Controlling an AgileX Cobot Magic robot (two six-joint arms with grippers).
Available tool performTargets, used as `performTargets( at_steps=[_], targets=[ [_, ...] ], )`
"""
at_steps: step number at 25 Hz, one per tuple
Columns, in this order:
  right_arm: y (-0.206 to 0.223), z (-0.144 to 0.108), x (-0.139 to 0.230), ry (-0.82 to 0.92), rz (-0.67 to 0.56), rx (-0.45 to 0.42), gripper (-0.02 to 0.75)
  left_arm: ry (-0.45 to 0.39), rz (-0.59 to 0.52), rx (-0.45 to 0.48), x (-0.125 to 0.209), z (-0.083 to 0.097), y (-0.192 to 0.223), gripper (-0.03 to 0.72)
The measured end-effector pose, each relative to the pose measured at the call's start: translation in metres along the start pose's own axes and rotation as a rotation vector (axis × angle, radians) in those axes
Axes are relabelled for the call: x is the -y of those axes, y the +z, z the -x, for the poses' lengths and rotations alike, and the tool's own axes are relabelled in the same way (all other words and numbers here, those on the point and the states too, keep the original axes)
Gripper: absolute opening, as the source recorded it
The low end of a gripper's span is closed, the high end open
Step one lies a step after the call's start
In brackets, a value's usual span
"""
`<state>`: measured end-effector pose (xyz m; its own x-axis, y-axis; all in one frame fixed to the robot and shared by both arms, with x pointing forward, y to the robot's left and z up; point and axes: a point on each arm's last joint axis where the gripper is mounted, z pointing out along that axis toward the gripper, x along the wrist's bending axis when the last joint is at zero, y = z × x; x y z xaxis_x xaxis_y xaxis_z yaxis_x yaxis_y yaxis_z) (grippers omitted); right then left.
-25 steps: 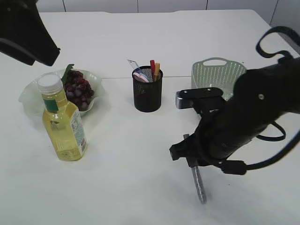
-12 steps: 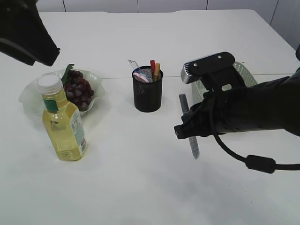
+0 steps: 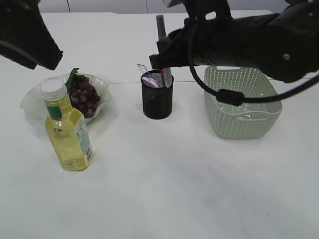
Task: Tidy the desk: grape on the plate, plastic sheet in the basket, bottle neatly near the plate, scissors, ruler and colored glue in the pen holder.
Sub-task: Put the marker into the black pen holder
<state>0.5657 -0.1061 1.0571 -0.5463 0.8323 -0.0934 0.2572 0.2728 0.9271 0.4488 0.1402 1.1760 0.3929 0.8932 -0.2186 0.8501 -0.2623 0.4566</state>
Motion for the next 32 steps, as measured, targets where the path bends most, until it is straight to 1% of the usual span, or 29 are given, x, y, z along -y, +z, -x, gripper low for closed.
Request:
performTargets(
  at_steps=[2,6,11,17,23,28,32],
  targets=[
    [0.013,0.006,-0.008,-0.011,0.025,0.011,0.041,0.001,0.001,-0.003,0.000,0.000,0.000,0.243],
    [0.035,0.028,-0.023,-0.005,0.068,0.061,0.041,0.002,0.001,-0.005,0.000,0.000,0.000,0.243],
    [0.061,0.049,-0.027,0.004,0.084,0.101,0.041,0.007,0.006,-0.024,-0.001,-0.002,0.000,0.243],
    [0.098,0.052,-0.015,0.005,0.066,0.100,0.041,0.019,0.016,-0.060,-0.002,-0.005,0.000,0.242],
    [0.125,0.053,0.000,0.011,0.045,0.096,0.041,0.023,0.019,-0.071,-0.002,-0.006,0.000,0.242],
    [0.134,0.052,0.011,0.026,0.024,0.092,0.041,0.031,0.025,-0.094,-0.002,-0.009,-0.001,0.242],
    [0.134,0.052,0.011,0.027,0.025,0.092,0.041,0.036,0.029,-0.109,-0.003,-0.010,-0.001,0.242]
  ],
)
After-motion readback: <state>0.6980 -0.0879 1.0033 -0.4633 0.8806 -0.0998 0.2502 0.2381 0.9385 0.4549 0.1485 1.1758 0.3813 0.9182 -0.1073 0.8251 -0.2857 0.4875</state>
